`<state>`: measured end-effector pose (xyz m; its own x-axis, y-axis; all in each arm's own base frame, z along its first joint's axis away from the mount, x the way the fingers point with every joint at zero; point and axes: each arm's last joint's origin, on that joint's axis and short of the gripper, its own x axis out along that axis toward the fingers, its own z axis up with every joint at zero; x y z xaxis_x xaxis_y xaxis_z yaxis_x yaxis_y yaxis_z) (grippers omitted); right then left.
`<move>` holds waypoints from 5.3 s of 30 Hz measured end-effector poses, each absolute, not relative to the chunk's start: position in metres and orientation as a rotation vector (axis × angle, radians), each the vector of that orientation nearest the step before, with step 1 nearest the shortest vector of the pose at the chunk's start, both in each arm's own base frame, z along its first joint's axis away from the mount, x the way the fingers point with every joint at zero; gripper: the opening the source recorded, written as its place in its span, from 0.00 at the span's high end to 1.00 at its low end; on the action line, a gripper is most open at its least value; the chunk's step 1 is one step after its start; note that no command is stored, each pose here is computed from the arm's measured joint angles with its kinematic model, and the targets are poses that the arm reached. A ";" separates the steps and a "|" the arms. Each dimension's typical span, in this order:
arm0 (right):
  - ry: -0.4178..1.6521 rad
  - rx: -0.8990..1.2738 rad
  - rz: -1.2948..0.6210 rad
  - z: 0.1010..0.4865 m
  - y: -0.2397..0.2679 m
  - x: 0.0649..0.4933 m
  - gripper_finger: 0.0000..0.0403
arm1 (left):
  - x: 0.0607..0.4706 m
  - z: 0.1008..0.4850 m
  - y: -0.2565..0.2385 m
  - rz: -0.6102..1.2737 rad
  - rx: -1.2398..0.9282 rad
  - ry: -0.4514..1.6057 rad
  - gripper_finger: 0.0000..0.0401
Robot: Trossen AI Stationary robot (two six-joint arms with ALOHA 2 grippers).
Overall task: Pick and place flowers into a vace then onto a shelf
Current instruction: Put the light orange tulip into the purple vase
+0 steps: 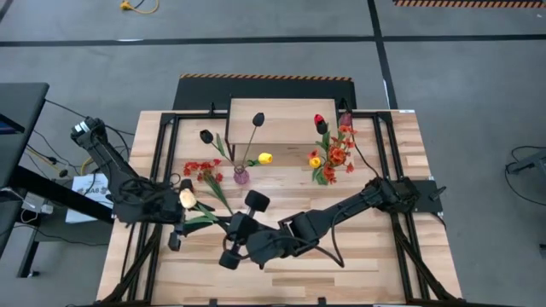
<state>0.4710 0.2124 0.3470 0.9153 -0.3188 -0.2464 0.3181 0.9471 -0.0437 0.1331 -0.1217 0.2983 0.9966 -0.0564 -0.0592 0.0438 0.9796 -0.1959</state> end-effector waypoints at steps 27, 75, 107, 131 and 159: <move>0.273 -0.013 -0.301 0.345 0.213 0.471 0.99 | 0.134 0.316 -0.122 -0.105 -0.164 -0.080 0.68; 0.564 -0.187 -0.322 0.232 0.262 0.473 0.64 | 0.107 0.362 -0.101 0.167 -0.027 0.142 1.00; 0.685 -0.426 0.260 0.369 0.284 0.352 0.81 | 0.100 0.366 -0.092 0.103 -0.022 0.147 1.00; 0.908 -0.114 1.030 0.406 0.223 0.331 0.81 | 0.089 0.372 -0.077 0.113 -0.007 0.116 1.00; -0.216 0.051 0.504 0.291 0.155 0.183 0.81 | 0.078 0.369 -0.064 0.078 0.038 0.144 1.00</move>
<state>0.1835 0.1547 0.2905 0.8534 0.4736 0.2180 -0.4844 0.8749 -0.0045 0.0783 -0.0638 0.3690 0.9865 0.0809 -0.1422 -0.0754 0.9962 0.0438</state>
